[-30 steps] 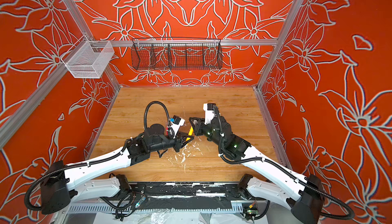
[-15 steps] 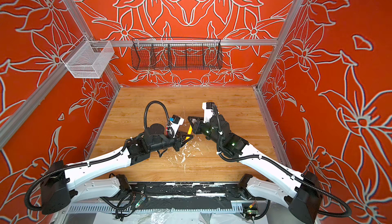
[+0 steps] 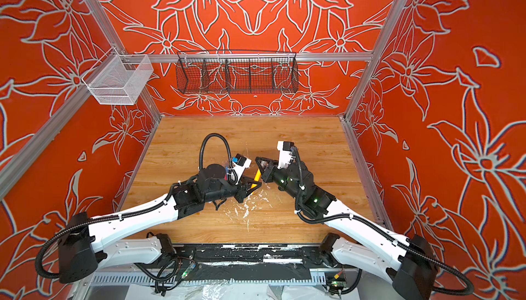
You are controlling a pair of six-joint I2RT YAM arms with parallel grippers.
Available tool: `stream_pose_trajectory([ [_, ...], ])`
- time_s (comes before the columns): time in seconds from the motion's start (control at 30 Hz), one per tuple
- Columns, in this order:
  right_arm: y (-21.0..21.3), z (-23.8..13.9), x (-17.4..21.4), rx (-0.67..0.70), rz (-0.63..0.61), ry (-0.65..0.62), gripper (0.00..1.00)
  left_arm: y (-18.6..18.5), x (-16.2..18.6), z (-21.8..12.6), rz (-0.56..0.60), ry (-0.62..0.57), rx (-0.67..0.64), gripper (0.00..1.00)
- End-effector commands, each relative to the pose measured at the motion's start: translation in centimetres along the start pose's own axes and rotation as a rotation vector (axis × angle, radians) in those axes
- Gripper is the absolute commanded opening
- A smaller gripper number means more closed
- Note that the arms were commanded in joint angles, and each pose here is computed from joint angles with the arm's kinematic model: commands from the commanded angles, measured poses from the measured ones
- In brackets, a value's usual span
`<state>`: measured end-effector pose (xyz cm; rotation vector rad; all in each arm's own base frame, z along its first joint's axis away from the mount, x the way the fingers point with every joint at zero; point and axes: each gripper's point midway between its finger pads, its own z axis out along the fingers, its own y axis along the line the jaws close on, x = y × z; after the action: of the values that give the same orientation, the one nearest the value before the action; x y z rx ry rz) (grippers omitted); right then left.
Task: Insert the pens into the pen caps
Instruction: 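Push the cap down over the orange marker with the right gripper, then open the right gripper off the cap and draw it back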
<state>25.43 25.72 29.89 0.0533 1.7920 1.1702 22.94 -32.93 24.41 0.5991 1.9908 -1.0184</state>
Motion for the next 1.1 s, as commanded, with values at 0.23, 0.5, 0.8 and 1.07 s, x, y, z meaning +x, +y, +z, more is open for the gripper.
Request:
stream_pose_trajectory([
  [0.23,2.6,-2.5,7.8,-0.173,0.023,0.254,0.0,2.8,-14.4,-4.2,-0.049,-0.44,-0.105,0.0],
  [0.5,4.5,-2.4,11.0,-0.264,0.01,0.33,0.0,6.4,-15.8,-4.5,-0.13,-0.475,-0.113,0.0],
  [0.8,5.0,-2.9,10.3,-0.251,-0.031,0.304,0.0,9.6,-14.9,-4.6,-0.144,-0.455,-0.184,0.0],
  [1.07,4.1,-3.7,7.2,-0.142,-0.108,0.21,0.14,9.2,-10.6,-3.8,-0.068,-0.381,-0.241,0.0],
])
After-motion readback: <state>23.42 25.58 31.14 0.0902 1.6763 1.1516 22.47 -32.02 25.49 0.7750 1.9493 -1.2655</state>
